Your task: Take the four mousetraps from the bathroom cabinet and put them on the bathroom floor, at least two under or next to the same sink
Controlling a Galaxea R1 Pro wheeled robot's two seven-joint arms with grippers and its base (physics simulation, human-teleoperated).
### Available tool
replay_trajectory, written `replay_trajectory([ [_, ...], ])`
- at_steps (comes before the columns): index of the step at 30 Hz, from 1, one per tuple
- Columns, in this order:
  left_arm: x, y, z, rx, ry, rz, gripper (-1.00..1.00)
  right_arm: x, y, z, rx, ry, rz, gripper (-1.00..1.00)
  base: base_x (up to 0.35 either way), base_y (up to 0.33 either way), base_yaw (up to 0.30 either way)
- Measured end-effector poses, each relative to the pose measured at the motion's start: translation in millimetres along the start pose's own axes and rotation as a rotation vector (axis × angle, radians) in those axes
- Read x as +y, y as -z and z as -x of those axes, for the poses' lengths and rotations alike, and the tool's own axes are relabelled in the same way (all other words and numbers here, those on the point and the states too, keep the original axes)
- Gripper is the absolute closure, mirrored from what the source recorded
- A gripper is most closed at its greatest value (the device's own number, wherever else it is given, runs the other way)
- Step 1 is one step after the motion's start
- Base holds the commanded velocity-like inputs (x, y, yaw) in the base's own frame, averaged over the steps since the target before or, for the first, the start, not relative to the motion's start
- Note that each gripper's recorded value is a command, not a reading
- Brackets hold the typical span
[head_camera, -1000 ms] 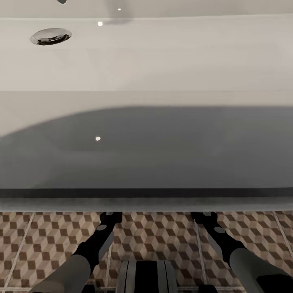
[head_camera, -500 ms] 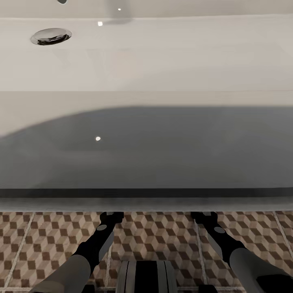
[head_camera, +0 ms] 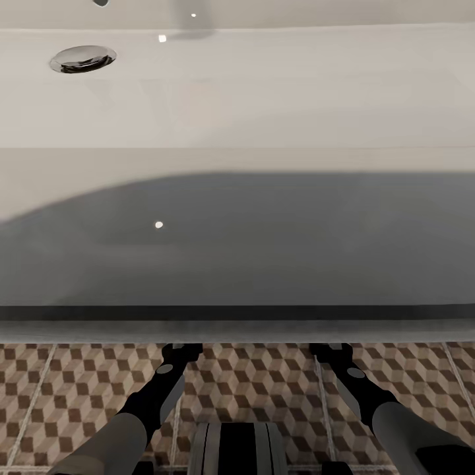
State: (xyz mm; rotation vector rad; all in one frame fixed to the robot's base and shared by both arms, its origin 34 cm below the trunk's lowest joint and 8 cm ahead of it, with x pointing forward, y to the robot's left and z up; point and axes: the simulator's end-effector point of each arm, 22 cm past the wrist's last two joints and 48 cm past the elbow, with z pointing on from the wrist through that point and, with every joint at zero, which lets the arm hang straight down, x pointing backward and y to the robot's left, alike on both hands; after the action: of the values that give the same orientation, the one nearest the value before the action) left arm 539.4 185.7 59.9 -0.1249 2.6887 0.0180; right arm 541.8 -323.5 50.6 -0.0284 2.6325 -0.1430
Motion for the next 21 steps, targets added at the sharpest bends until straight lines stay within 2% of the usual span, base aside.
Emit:
replay_trajectory([
  [10, -0.4, 0.0, 0.1, -0.001, 0.001, -0.002, -1.0, -0.2, 0.0, 0.0, 0.0, 0.0, 0.0, -1.0, 0.0, 0.0, 0.0],
  [21, -0.5, 0.1, 5.8, -0.028, 0.006, -0.003, -1.0, -0.1, 0.0, 0.0, 0.0, 0.0, 0.0, -1.0, -0.004, 0.0, 0.0],
])
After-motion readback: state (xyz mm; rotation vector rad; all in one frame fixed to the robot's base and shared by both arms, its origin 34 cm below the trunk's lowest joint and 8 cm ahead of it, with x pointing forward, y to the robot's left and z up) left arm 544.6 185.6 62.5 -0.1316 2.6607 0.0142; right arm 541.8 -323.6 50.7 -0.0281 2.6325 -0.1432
